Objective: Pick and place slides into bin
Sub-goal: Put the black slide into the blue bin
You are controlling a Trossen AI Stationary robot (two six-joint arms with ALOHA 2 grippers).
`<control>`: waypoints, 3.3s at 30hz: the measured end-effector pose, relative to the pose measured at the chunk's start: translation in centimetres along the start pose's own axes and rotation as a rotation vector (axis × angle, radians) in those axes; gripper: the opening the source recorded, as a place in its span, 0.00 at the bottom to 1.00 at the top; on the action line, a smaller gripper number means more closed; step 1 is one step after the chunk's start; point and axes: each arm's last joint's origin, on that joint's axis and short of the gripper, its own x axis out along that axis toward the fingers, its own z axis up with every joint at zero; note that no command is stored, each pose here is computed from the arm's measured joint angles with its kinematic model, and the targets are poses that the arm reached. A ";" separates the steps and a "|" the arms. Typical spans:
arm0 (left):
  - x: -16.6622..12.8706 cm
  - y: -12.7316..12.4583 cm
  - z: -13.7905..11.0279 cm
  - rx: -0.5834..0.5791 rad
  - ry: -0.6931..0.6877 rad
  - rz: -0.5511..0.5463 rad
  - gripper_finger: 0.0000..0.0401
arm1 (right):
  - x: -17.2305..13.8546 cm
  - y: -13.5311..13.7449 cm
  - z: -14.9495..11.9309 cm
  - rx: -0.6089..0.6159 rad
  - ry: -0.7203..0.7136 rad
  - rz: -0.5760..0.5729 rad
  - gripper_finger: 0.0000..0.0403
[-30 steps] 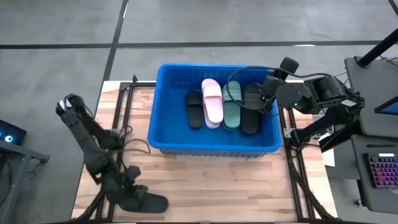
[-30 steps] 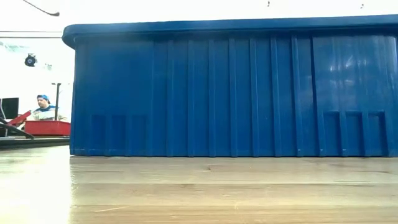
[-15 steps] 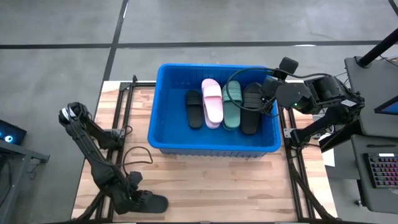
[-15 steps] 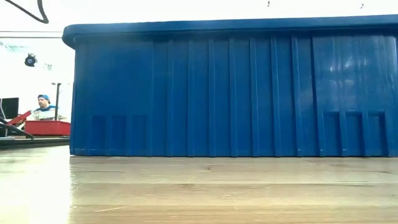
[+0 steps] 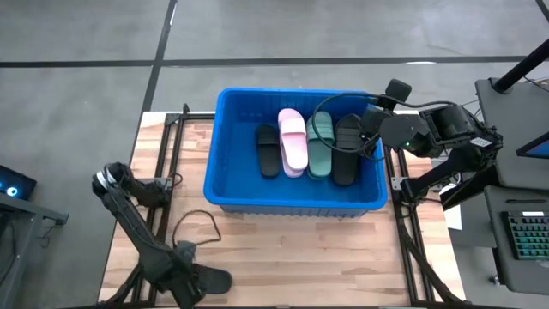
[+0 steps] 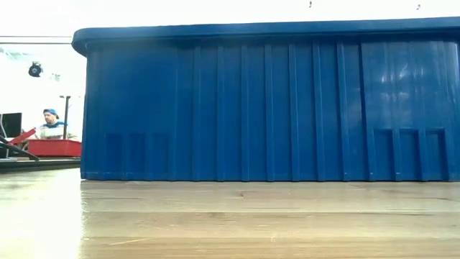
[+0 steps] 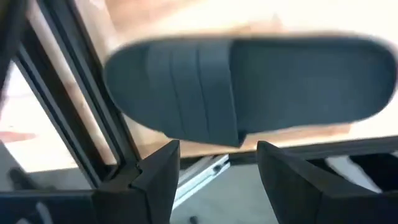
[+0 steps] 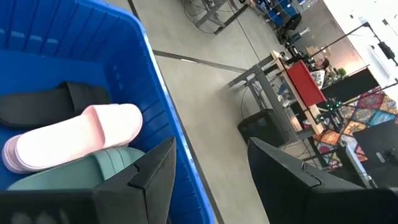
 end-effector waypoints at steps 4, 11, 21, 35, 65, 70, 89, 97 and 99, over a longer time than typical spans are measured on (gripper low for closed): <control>0.9 -1.7 -1.0 0.005 0.008 0.018 0.49 | 0.0 0.0 0.0 -0.002 0.001 0.000 0.48; 2.6 -3.9 -1.1 -0.062 -0.015 0.052 0.49 | 0.0 0.0 0.0 -0.002 0.001 0.000 0.48; 3.9 -4.4 -0.1 -0.143 -0.034 0.255 0.49 | 0.0 0.0 0.0 -0.020 0.001 0.000 0.48; 5.1 -4.2 1.6 -0.153 -0.085 0.311 0.49 | 0.0 0.0 0.0 -0.055 0.001 0.000 0.48; 6.3 -3.9 2.0 -0.012 -0.032 0.338 0.13 | 0.0 0.0 0.0 -0.114 0.000 0.000 0.48; 5.3 -4.1 1.8 0.125 -0.037 0.279 0.02 | 0.0 0.0 0.0 -0.126 0.000 0.001 0.48; -11.1 -2.7 3.6 0.532 -0.638 -0.631 0.00 | -0.1 -1.5 0.0 -0.078 -0.004 -0.032 0.48; -18.3 -2.8 6.4 0.650 -1.148 -0.765 0.00 | -0.8 -2.9 0.5 0.014 -0.050 -0.051 0.48; -19.8 -3.2 7.7 0.674 -1.262 -0.717 0.00 | -1.1 -3.3 0.5 0.030 -0.061 -0.054 0.48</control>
